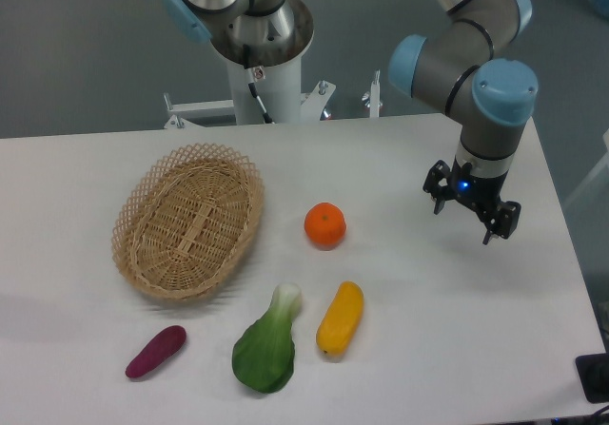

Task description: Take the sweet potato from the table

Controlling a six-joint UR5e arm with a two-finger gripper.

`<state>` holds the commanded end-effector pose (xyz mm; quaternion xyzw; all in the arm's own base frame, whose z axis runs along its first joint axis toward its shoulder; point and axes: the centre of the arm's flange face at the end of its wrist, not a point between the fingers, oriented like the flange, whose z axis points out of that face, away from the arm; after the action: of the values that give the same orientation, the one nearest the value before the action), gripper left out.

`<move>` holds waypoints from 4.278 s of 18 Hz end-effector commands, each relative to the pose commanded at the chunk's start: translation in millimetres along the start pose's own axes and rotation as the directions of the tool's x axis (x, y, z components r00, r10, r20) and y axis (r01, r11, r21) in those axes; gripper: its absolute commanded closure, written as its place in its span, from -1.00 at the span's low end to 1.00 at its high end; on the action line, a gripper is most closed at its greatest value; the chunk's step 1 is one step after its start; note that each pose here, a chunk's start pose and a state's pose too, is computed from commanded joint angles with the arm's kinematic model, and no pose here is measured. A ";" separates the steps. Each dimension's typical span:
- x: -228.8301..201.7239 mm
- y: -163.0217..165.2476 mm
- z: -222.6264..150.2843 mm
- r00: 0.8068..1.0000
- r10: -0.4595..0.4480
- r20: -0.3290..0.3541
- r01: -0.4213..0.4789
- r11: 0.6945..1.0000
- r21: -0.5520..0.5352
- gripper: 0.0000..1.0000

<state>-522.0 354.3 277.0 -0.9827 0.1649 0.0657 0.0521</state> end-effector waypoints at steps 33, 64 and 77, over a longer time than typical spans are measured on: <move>154.4 -383.5 18.2 0.973 -0.224 -0.055 0.229 0.968 0.103 -1.00; 237.0 -441.6 55.7 0.988 -0.104 -0.114 0.111 0.992 0.063 0.88; 113.8 -293.7 -23.1 0.943 -0.332 -0.029 0.333 0.938 0.095 0.87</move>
<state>-315.6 591.4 306.9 -0.9931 -0.0002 0.0415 0.1100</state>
